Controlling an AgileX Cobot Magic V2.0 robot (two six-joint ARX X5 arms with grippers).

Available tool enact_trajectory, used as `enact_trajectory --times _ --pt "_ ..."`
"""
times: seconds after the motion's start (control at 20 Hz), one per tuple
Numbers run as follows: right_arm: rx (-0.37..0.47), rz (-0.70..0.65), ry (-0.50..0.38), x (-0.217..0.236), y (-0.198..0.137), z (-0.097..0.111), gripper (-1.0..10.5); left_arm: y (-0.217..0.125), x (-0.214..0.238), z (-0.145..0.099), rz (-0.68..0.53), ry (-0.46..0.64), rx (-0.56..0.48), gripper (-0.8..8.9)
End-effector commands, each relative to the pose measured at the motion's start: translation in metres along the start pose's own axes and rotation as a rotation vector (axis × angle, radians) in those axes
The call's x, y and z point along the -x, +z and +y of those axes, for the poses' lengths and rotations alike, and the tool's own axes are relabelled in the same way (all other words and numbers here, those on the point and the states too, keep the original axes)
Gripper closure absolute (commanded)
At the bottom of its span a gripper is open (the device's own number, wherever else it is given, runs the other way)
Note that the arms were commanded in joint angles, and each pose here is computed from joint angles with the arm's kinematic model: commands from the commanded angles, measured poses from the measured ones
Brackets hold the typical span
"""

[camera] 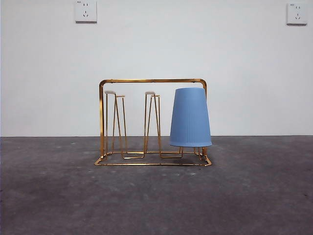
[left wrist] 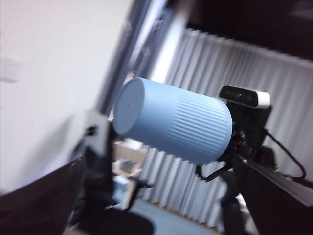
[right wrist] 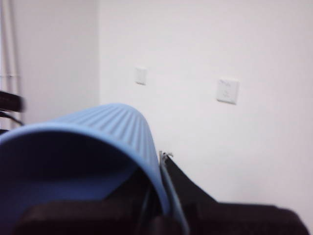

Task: Pick up cup 1,put cup 1 in the cup rack,pick up cup 2,put cup 2 in the cup rack

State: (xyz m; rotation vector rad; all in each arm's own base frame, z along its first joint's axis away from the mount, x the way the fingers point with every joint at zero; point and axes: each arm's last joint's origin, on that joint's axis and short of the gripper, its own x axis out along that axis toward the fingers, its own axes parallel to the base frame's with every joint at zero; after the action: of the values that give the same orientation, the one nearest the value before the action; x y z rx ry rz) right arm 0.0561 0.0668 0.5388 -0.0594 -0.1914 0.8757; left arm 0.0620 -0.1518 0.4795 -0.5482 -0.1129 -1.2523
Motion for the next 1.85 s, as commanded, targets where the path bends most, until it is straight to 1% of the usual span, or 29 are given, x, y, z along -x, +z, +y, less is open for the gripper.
enact_trajectory --times 0.05,0.25,0.45,0.55,0.7,0.8,1.15,1.35,1.45,1.8,1.85 --pt "0.029 -0.01 0.031 -0.002 0.0 0.001 9.6 -0.007 -0.02 0.002 -0.049 -0.083 0.025 3.03" --pt "0.035 -0.03 0.055 0.0 0.002 0.002 9.6 -0.02 -0.046 0.009 -0.081 -0.172 0.086 3.03" --pt "0.048 -0.042 0.098 0.0 0.002 0.003 9.6 -0.03 -0.063 0.016 -0.106 -0.225 0.153 3.03" --pt "0.063 -0.057 0.115 0.0 0.004 0.003 9.6 -0.034 -0.069 0.02 -0.108 -0.228 0.176 3.03" --pt "0.064 -0.062 0.12 0.0 0.004 0.003 9.6 -0.037 -0.073 0.026 -0.112 -0.217 0.195 3.03" --pt "0.062 -0.051 0.122 0.0 0.003 0.003 9.6 -0.036 -0.074 0.029 -0.125 -0.212 0.191 3.04" --pt "0.063 -0.015 0.127 -0.003 -0.001 0.004 9.6 -0.025 -0.07 0.024 -0.24 -0.281 0.168 3.06" --pt "0.065 -0.043 0.125 -0.004 0.002 0.004 9.6 -0.024 -0.07 0.023 -0.244 -0.301 0.163 3.06" --pt "0.06 -0.049 0.139 -0.006 0.002 0.004 9.6 -0.024 -0.07 0.023 -0.242 -0.303 0.167 3.12" --pt "0.054 -0.036 0.158 -0.012 0.0 0.004 9.6 -0.025 -0.071 0.023 -0.242 -0.309 0.187 3.18" --pt "0.051 -0.031 0.159 -0.014 -0.001 0.005 9.6 -0.025 -0.071 0.023 -0.241 -0.31 0.187 3.33"
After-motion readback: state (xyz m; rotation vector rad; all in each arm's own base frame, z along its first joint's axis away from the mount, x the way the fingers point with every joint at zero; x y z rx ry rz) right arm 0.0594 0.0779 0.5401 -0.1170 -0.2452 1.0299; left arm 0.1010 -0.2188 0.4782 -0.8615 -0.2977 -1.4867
